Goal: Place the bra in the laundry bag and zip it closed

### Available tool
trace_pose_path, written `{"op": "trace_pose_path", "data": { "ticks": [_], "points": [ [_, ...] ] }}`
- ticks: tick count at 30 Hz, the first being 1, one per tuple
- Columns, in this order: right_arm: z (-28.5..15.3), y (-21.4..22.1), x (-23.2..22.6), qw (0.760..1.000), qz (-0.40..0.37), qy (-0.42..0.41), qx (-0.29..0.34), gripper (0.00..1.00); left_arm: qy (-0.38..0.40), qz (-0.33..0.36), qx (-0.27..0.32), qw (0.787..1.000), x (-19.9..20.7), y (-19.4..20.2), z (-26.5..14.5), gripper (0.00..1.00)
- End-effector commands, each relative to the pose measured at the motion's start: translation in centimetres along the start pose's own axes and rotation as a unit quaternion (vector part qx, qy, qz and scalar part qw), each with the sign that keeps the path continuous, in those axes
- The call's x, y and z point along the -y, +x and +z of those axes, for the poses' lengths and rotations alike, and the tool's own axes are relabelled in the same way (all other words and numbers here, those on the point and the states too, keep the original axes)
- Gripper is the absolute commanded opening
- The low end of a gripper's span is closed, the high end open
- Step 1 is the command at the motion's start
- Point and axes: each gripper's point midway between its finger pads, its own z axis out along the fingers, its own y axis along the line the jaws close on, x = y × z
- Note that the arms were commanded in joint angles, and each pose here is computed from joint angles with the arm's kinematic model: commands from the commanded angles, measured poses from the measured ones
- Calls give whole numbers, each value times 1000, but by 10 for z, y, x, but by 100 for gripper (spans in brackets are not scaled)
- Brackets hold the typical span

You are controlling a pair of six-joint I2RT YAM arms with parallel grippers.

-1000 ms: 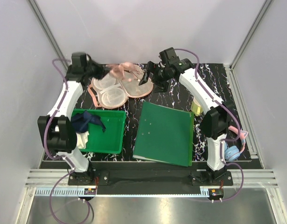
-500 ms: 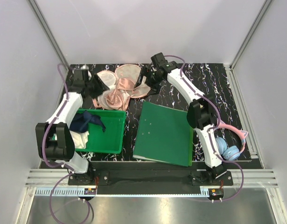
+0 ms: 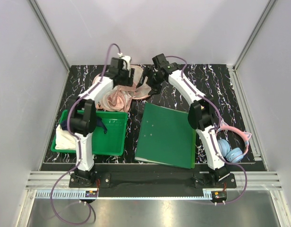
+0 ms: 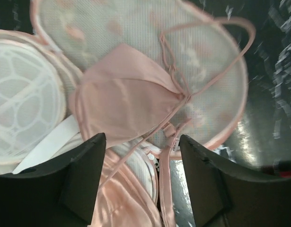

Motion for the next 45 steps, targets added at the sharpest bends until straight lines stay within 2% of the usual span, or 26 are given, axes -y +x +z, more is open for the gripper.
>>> {"op": "trace_pose_path", "data": {
  "ticks": [1,7,10,12,15,20,22,26,29,35,38,40,42,43,45],
  "points": [
    [-19,-38,-4,998,13,-14,57,87,-92,105,34,990,-9,-26,0,72],
    [-33,-37,18,999,11,-6,52,88,-103,95,16,990,-11,-9,10,73],
    [-31,-27,19,999,23,-19,38,89,-94,87,12,992,-7,-5,16,77],
    [-29,-23,19,999,27,-28,35,89,-117,76,7,990,-15,-3,17,80],
    [-28,-18,21,999,29,-33,32,89,-118,35,6,992,-22,-6,19,81],
    [-34,-13,23,999,21,-35,33,89,-28,-78,4,997,-19,-19,18,72],
    [-34,-13,24,999,21,-34,34,89,8,-115,-1,993,-15,-20,18,72],
    [-31,-11,25,999,23,-37,28,89,10,-182,-8,983,-41,-15,19,76],
    [-29,-9,25,999,29,-40,23,89,25,-218,-21,975,-50,-7,26,76],
    [-24,-9,24,998,32,-45,18,89,65,-260,-49,962,-41,8,47,73],
    [-23,-9,23,998,33,-46,17,89,69,-273,-49,958,-40,10,57,70],
    [-22,-9,24,998,34,-46,16,89,84,-282,-45,955,-37,4,61,60],
    [-23,-8,21,998,31,-49,16,89,88,-292,-45,951,-36,3,63,41],
    [-21,-8,22,998,31,-47,15,89,89,-294,-40,951,-37,1,62,28],
    [-20,-7,21,998,30,-48,14,89,92,-296,-27,950,-37,-10,54,19]
  ]
}}
